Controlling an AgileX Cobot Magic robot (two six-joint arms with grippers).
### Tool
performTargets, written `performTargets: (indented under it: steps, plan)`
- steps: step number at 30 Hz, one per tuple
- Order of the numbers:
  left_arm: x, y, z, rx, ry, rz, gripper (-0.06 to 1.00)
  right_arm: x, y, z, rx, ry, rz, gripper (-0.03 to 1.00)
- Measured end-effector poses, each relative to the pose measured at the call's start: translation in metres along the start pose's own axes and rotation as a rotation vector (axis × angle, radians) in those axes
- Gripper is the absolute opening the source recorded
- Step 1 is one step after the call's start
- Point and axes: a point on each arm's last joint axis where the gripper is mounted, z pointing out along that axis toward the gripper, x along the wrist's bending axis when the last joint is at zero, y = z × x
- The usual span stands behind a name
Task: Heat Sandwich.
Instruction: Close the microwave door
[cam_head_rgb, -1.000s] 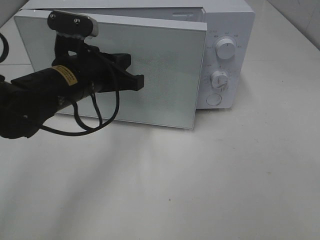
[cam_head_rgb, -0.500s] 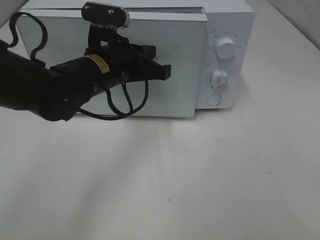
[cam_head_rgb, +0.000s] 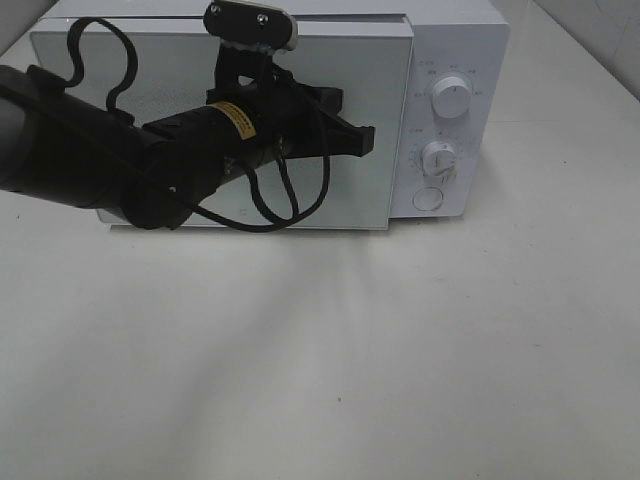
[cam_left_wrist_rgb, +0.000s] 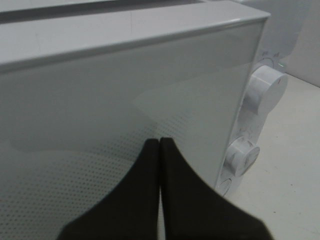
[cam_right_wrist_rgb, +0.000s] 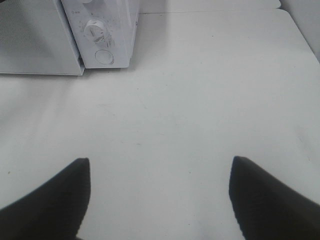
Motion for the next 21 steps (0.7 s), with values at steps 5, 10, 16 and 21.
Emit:
performTargets:
  steps: [5, 10, 16, 21]
  plan:
    - [-0.001, 0.003, 0.009, 0.004, -0.005, 0.004, 0.00, 0.000, 0.000, 0.000, 0.000, 0.000, 0.000, 0.74]
    - [-0.006, 0.002, 0.018, 0.013, -0.021, 0.013, 0.00, 0.000, 0.000, 0.000, 0.000, 0.000, 0.000, 0.74]
    - [-0.006, 0.002, 0.029, 0.001, -0.013, 0.020, 0.00, 0.000, 0.000, 0.000, 0.000, 0.000, 0.000, 0.74]
    - [-0.007, 0.000, 0.031, 0.003, -0.011, 0.024, 0.00, 0.000, 0.000, 0.000, 0.000, 0.000, 0.000, 0.74]
